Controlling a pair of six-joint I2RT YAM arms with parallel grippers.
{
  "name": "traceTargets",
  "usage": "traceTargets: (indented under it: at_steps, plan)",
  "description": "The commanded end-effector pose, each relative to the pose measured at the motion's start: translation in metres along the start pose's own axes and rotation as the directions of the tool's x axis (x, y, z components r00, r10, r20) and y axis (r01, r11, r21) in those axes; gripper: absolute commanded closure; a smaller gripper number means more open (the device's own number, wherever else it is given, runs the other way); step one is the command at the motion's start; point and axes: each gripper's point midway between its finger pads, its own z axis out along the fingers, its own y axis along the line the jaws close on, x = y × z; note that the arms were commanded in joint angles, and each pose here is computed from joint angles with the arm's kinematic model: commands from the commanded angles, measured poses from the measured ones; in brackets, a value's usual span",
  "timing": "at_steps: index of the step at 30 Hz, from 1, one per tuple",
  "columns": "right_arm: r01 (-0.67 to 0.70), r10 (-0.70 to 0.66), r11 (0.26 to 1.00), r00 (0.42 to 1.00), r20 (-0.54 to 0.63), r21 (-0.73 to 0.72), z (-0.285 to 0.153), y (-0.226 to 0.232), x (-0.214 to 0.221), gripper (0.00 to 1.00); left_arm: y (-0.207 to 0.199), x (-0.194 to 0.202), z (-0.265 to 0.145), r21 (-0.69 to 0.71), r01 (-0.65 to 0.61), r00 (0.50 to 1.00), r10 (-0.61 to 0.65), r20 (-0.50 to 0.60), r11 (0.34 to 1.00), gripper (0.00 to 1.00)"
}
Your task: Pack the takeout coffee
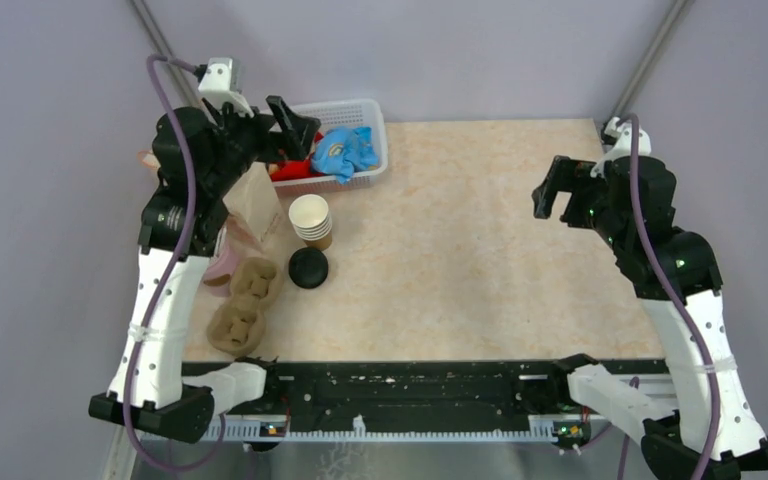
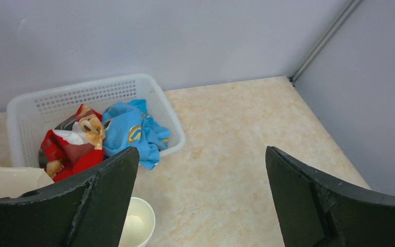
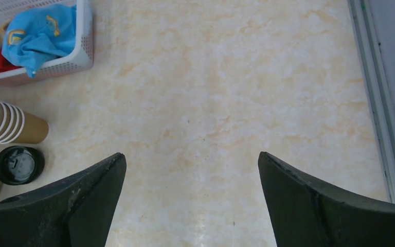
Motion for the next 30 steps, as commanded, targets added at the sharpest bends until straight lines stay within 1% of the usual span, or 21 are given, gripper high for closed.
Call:
traceTargets:
  at_steps: [1,6,12,15,18,21,22,23,24,25,26,27,29,30]
  plan:
    - [-0.014,0.016,0.999,0.999,-0.045,0.041,-0.008,-0.007,0.004,0.01,-0.032,-0.027,-0.025,0.132,-0.031,0.997,0.022,0.070,0.991,0.02]
    - [-0.031,0.030,1.000,0.995,-0.099,-0.007,-0.007,0.004,0.010,0.01,-0.030,-0.009,-0.027,0.129,-0.020,1.000,0.018,0.011,0.991,0.01]
    - [-0.033,0.028,0.999,0.990,-0.140,-0.031,-0.006,0.009,0.020,0.01,-0.023,0.033,-0.022,0.114,0.025,0.994,-0.013,-0.105,0.993,0.01]
    - [-0.045,0.043,0.999,0.986,-0.162,-0.009,-0.005,0.006,0.025,0.01,-0.018,0.051,-0.020,0.096,0.040,0.987,-0.024,-0.160,0.995,0.01]
    - [-0.084,0.093,0.995,0.979,-0.181,0.056,-0.002,-0.001,0.031,0.01,-0.007,0.070,-0.018,0.045,0.052,0.973,-0.040,-0.228,0.998,0.01]
    - [-0.120,0.159,0.975,0.965,-0.209,0.189,0.005,-0.019,0.044,0.01,0.022,0.103,-0.018,-0.155,0.040,0.931,-0.093,-0.353,0.987,0.02]
    - [-0.113,0.158,0.973,0.961,-0.225,0.200,0.007,-0.020,0.050,0.01,0.030,0.112,-0.018,-0.211,0.019,0.913,-0.103,-0.394,0.977,0.02]
    - [-0.101,0.149,0.974,0.959,-0.239,0.202,0.009,-0.021,0.056,0.01,0.040,0.128,-0.017,-0.274,-0.013,0.882,-0.118,-0.456,0.962,0.02]
    - [-0.090,0.137,0.978,0.957,-0.256,0.188,0.011,-0.020,0.061,0.01,0.051,0.142,-0.016,-0.329,-0.053,0.848,-0.132,-0.513,0.943,0.02]
    - [-0.076,0.120,0.983,0.955,-0.272,0.167,0.012,-0.018,0.065,0.01,0.062,0.164,-0.011,-0.368,-0.094,0.797,-0.152,-0.584,0.925,0.02]
    - [-0.065,0.103,0.988,0.952,-0.288,0.140,0.012,-0.015,0.069,0.01,0.068,0.177,-0.010,-0.393,-0.117,0.757,-0.174,-0.630,0.912,0.02]
    - [-0.055,0.085,0.993,0.948,-0.306,0.106,0.012,-0.010,0.073,0.01,0.073,0.188,-0.008,-0.422,-0.130,0.729,-0.202,-0.654,0.897,0.04]
    - [-0.050,0.048,0.999,0.943,-0.330,0.002,0.011,0.005,0.076,0.01,0.082,0.201,0.000,-0.437,-0.159,0.707,-0.207,-0.677,0.885,0.08]
    - [-0.058,0.041,0.998,0.943,-0.330,-0.040,0.011,0.012,0.076,0.01,0.085,0.207,0.006,-0.434,-0.164,0.700,-0.205,-0.684,0.886,0.12]
